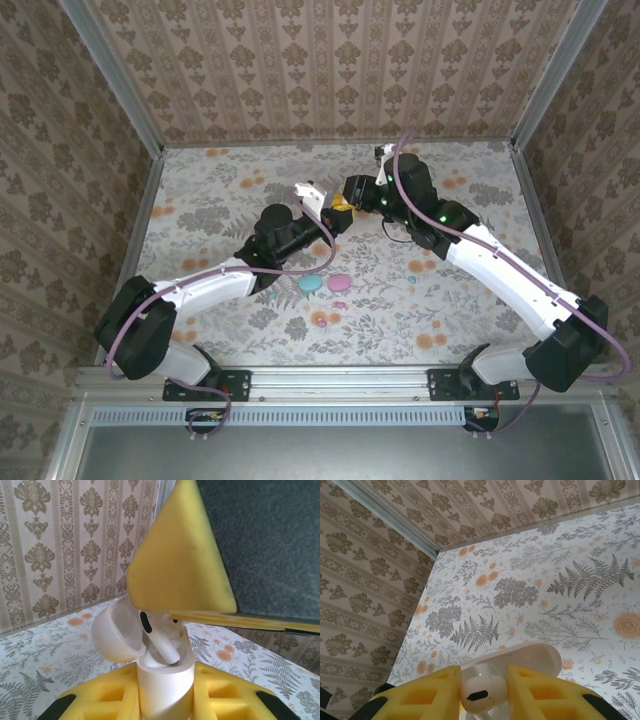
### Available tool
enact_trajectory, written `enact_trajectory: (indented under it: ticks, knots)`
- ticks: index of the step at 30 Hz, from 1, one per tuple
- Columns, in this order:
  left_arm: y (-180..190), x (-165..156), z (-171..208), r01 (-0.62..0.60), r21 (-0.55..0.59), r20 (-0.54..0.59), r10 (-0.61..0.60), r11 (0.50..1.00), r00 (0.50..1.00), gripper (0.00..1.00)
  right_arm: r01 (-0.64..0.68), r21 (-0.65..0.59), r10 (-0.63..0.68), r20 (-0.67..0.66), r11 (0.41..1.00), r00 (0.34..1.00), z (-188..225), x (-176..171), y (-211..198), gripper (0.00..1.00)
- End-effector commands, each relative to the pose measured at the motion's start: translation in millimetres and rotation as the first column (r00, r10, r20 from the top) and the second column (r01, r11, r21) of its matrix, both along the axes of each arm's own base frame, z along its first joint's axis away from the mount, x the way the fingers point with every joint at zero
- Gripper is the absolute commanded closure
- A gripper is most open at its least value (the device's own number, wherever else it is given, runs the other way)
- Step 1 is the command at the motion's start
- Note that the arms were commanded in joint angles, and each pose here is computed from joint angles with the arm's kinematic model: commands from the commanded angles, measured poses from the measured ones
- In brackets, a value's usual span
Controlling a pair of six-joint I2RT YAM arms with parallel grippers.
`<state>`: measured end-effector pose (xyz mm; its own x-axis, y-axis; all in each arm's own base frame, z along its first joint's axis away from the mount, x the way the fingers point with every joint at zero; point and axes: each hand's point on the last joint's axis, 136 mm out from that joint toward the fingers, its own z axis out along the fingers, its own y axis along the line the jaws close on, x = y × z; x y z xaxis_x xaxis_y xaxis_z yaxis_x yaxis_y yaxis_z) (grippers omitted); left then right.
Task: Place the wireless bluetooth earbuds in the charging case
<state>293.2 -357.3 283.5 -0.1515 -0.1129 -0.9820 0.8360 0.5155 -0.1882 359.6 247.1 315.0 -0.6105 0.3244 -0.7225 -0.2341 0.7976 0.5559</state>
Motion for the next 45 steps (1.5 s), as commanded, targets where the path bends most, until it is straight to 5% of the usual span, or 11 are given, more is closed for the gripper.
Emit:
enact_trajectory:
  ticks: [1,14,45]
  knots:
    - [-1.1,-2.5,37.5,0.007,-0.099,0.056,-0.001,0.995,0.998,0.76,-0.020,0.037,0.020,0.012,0.999,1.000,2.3,-4.9,5.4,0.70]
    - [-1.4,-0.4,38.9,0.002,-0.125,0.041,0.004,0.992,0.999,0.76,-0.036,0.099,0.032,0.048,0.994,0.998,10.5,-6.7,10.2,0.69]
    - [2.8,-2.5,44.4,-0.004,-0.132,0.077,0.015,0.991,0.997,0.76,-0.042,0.004,0.041,0.082,0.999,0.996,14.9,-17.7,-3.8,0.65]
